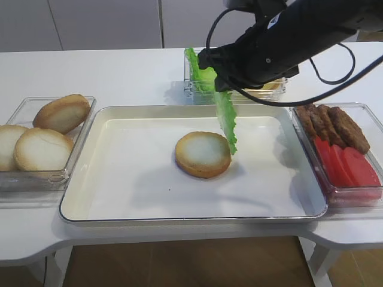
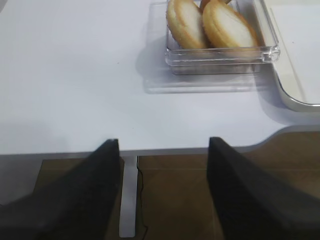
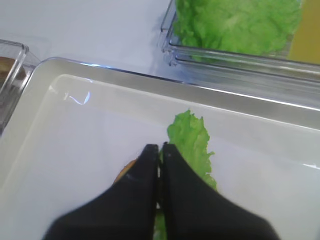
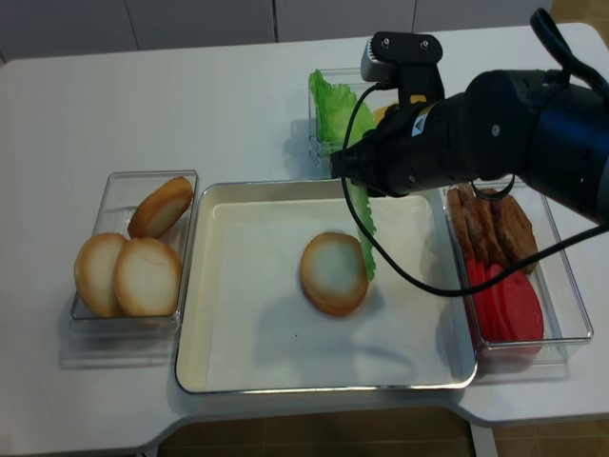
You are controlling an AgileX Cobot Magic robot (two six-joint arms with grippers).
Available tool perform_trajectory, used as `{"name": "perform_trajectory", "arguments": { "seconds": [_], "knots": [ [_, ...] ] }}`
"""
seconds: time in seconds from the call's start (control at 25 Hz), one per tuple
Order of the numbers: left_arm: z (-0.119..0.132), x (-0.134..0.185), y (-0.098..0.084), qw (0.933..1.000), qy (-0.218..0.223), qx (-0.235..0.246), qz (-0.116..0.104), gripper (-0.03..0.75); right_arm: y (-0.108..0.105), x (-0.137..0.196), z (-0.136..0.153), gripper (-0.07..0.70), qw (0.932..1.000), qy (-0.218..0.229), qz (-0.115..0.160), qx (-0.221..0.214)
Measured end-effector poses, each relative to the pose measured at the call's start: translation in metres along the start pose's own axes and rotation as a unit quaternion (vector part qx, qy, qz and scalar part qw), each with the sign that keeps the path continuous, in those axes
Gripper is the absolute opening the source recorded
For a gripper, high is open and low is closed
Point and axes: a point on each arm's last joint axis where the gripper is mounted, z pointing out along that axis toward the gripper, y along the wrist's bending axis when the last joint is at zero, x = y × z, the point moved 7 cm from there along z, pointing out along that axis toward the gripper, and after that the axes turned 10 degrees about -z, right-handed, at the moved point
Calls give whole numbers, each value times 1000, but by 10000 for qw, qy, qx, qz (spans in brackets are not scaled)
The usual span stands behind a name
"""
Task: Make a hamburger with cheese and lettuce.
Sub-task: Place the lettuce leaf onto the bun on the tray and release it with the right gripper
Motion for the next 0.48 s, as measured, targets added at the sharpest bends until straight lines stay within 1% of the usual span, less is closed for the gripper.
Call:
{"name": "perform_trajectory", "arguments": {
  "seconds": [0.12,0.28,0.36,0.48],
  "knots": [
    [0,0,0,10000,0,0,0,416,1,0,1,26,10000,4,58,-25],
    [0,0,0,10000,0,0,0,416,1,6,7,26,9997,167,163,-83],
    [0,0,0,10000,0,0,0,416,3,9,10,26,9994,236,206,-152],
    [0,0,0,10000,0,0,0,416,8,8,11,26,9989,212,292,-316]
  ]
}}
